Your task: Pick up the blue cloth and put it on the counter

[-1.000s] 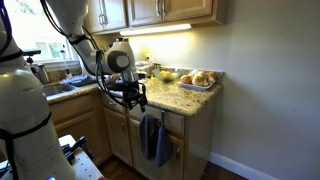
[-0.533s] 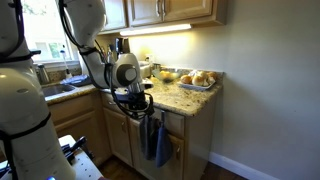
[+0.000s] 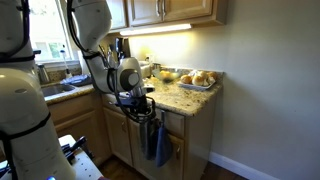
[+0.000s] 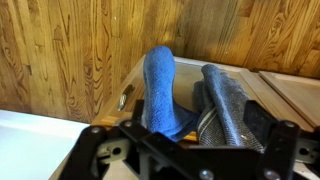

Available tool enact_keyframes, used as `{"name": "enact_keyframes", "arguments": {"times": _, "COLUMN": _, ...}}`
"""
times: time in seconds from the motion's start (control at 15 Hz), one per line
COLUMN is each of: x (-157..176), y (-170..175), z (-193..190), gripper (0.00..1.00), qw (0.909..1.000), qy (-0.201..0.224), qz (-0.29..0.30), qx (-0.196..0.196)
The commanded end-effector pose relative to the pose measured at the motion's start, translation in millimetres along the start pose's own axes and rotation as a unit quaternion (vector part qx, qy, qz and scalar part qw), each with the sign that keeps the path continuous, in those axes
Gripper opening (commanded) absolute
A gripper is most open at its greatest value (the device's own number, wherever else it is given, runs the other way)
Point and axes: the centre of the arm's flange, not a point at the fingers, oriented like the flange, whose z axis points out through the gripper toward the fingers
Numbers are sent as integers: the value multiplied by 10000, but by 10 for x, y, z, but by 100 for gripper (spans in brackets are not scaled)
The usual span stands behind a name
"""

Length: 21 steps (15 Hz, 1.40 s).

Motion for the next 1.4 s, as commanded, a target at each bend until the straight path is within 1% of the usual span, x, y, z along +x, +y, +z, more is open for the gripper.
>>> {"name": "enact_keyframes", "arguments": {"times": 0.0, "x": 8, "y": -31, "z": 85, "gripper": 100, "qw": 9998, "qy": 145, "qz": -94, "qx": -73}}
{"name": "enact_keyframes", "arguments": {"times": 0.13, "x": 41, "y": -8, "z": 190, "gripper": 100, "qw": 9989, "qy": 281, "qz": -260, "qx": -268}}
{"name": "enact_keyframes", "arguments": {"times": 0.27, "x": 79, "y": 57, "z": 226, "gripper": 100, "qw": 9978, "qy": 377, "qz": -409, "qx": -370}}
{"name": "enact_keyframes", "arguments": {"times": 0.47, "x": 155, "y": 205, "z": 349, "gripper": 100, "qw": 9981, "qy": 375, "qz": -343, "qx": -357}}
{"name": "enact_keyframes", "arguments": {"times": 0.6, "x": 185, "y": 250, "z": 473, "gripper": 100, "qw": 9988, "qy": 339, "qz": -212, "qx": -279}}
{"name": "enact_keyframes", "arguments": {"times": 0.8, "x": 221, "y": 317, "z": 680, "gripper": 100, "qw": 9991, "qy": 396, "qz": -64, "qx": -166}}
{"name": "enact_keyframes", "arguments": {"times": 1.07, "x": 221, "y": 411, "z": 916, "gripper": 100, "qw": 9977, "qy": 681, "qz": 42, "qx": 57}}
{"name": "enact_keyframes", "arguments": {"times": 1.33, "x": 203, "y": 459, "z": 1085, "gripper": 100, "qw": 9940, "qy": 1050, "qz": 145, "qx": 262}}
